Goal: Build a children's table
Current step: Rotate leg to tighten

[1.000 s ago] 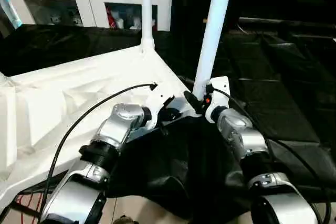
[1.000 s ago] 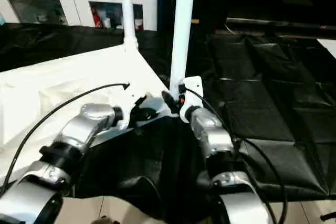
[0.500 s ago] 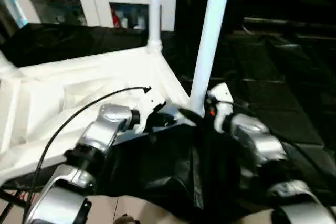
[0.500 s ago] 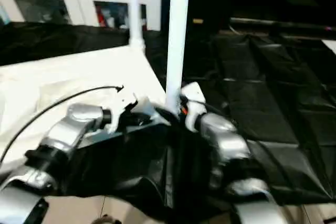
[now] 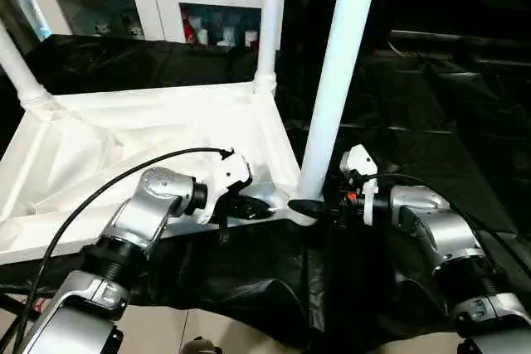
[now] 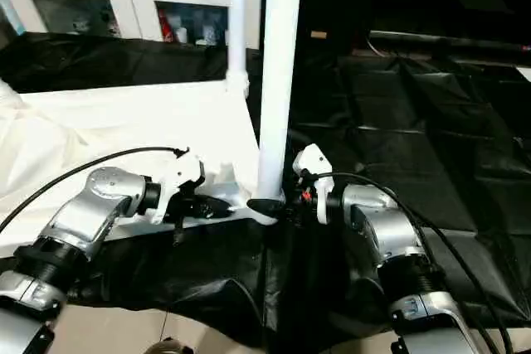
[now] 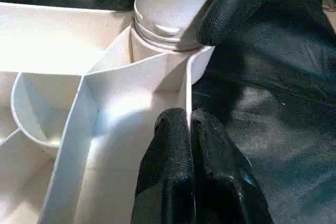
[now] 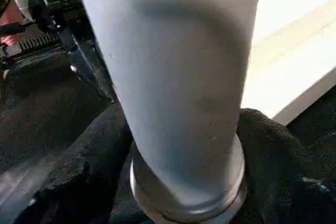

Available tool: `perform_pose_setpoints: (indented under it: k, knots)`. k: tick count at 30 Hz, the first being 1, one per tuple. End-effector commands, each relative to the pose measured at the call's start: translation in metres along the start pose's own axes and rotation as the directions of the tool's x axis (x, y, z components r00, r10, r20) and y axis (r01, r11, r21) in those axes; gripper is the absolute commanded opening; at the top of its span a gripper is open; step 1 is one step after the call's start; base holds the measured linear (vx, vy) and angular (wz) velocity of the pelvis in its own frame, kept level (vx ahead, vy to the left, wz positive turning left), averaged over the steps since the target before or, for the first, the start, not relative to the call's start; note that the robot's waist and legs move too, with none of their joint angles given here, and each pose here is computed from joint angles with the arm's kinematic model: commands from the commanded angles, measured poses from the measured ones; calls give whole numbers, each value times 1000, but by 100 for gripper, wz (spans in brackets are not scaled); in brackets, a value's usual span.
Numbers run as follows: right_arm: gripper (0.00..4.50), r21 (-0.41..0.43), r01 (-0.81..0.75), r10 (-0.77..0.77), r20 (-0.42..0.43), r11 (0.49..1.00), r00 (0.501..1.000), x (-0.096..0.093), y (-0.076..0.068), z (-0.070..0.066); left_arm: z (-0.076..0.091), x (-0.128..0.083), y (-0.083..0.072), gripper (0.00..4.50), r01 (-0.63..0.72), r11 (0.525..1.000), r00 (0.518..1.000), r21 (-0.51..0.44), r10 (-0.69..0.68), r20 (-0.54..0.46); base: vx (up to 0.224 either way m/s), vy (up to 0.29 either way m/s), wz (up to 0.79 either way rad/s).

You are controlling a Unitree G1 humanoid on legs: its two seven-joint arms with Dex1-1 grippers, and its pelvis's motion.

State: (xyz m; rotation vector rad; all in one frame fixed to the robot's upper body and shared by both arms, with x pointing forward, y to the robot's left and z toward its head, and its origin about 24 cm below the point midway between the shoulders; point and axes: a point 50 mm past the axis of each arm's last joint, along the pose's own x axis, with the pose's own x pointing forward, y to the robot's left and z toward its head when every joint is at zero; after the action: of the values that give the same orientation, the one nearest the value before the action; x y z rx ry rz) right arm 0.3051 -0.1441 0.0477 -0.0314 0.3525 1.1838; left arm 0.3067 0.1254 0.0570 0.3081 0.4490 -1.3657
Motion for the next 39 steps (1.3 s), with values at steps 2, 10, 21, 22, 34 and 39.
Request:
perform_pose_setpoints:
  k: [2, 10, 21, 22, 34, 39]
  knots:
    - [276, -2, -102, 102, 15, 995, 995, 7, 11, 3, 22, 3, -2, 0, 33, 996, 996, 77, -39, 82, 0, 0, 0]
    - [254, 26, -83, 83, 24, 996, 996, 9, 13, -1, 23, 5, 3, 0, -23, 998, 996, 52, 19, 91, 0, 0, 0]
    - [253, 253, 446, -467, 26, 859, 884, 52, -7, -14, 51, 37, 34, 0, -345, 934, 926, -89, 354, 132, 0, 0, 0]
    - [253, 254, 449, -470, 26, 856, 882, 53, -7, -14, 51, 37, 34, 0, -347, 934, 925, -90, 356, 132, 0, 0, 0]
    - [368, 177, 402, -424, 106, 898, 900, 74, 0, 4, 56, 48, 27, 0, -279, 960, 946, -25, 279, 166, 0, 0, 0]
    - [372, 65, 252, -257, 96, 966, 962, 53, 0, 4, 45, 39, 20, 0, -199, 980, 969, 11, 195, 154, 0, 0, 0]
